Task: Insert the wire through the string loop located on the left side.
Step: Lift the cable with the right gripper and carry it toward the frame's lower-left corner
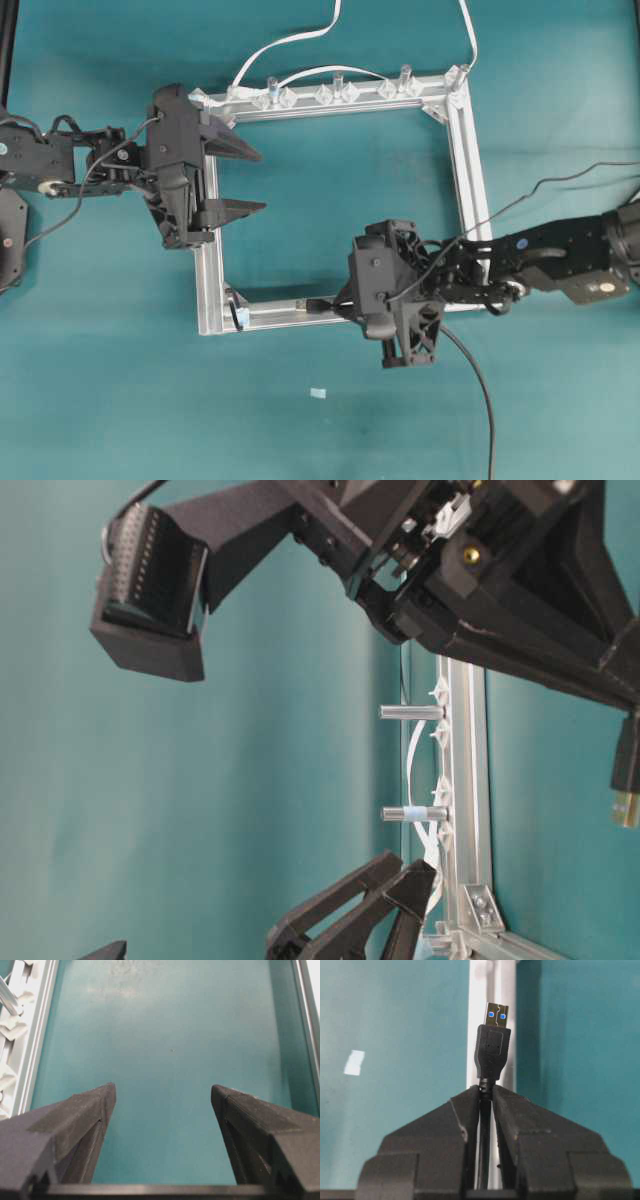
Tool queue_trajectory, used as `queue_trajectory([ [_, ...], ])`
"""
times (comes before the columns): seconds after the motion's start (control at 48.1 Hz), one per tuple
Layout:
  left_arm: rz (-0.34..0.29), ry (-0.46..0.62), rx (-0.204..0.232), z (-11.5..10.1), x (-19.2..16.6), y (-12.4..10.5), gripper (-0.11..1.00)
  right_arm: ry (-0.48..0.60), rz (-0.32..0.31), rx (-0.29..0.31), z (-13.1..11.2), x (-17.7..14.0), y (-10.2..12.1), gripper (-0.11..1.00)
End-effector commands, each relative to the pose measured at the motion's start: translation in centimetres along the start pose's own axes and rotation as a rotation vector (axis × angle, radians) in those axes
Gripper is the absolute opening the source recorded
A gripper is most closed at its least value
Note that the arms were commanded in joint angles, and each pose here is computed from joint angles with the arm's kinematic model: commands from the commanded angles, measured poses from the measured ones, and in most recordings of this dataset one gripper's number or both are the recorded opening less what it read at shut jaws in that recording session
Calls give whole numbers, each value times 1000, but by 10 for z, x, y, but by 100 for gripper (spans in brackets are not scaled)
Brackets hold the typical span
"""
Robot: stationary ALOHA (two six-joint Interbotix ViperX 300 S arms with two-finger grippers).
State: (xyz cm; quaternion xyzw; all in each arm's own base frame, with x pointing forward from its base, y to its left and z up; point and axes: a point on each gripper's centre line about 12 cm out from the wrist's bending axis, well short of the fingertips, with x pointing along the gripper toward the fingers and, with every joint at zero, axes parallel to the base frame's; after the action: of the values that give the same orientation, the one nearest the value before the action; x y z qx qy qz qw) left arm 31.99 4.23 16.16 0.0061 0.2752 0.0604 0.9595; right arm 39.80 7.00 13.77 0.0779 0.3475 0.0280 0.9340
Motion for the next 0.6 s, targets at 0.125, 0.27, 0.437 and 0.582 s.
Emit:
queue_trajectory([
  [0.125, -3, -31, 2, 8, -3, -1, 80, -20, 9, -19, 13, -3, 0, 13],
  [0.27, -3, -29, 2, 8, -3, -1, 80, -17, 11, -23, 15, -3, -1, 13],
  [0.437, -3, -29, 2, 8, -3, -1, 80, -17, 11, -25, 15, -3, -1, 13],
  [0.582, -3, -28, 2, 7, -3, -1, 80, -17, 11, -23, 15, -3, -1, 13],
])
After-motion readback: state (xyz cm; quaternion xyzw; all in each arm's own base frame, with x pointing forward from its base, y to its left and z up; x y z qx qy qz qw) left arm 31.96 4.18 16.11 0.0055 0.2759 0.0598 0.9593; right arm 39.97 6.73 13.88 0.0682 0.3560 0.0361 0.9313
